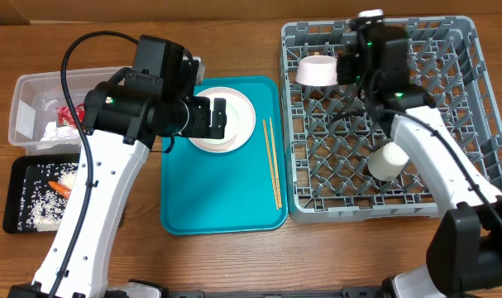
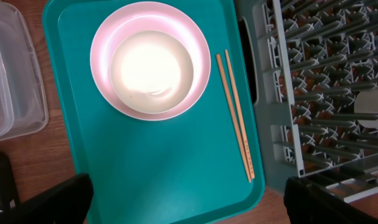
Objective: Sort waste into correct bins and load items into the dishwasher
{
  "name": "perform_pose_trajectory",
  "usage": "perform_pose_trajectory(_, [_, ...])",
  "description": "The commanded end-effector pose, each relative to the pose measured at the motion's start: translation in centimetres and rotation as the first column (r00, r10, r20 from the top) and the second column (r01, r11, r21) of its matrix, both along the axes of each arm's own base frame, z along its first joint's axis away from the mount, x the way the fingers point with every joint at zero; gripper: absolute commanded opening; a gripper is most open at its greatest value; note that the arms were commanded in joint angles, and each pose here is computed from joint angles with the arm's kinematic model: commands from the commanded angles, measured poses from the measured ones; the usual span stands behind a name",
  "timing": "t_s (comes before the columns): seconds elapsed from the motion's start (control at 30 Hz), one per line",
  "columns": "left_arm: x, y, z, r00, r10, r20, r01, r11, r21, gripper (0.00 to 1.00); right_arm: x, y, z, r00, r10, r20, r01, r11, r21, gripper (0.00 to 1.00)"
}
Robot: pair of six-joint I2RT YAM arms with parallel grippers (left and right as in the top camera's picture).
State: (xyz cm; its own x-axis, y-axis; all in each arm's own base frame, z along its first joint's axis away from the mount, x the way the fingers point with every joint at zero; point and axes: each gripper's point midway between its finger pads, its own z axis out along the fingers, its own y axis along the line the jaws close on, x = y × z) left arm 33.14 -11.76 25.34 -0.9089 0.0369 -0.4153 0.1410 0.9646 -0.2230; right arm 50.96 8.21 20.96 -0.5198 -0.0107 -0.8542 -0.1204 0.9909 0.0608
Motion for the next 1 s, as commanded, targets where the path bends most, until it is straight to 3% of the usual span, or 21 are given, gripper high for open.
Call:
perform_pose_trajectory(0.0, [0.1,-0.1,1.0,1.0,-0.005,0.031,0.005,1.0,0.0,1.0,0.4,2.0,-1.0,0.999,0.028,-0.023,-0.025,0.992,0.124,0.04])
perform_pose_trajectory(0.43, [0.1,-0.1,1.0,1.0,-0.005,0.031,0.005,1.0,0.0,1.0,2.2,4.2,-2.4,0.995,0.099,0.025,-0.102,0.981,0.162,0.04])
perform_pose_trajectory(0.97, [0.1,-0.1,1.0,0.999,-0.005,0.031,0.005,1.0,0.0,1.0,2.4,4.4,-7.7,0.991,0.106,-0.087,-0.092,0.983,0.157,0.04])
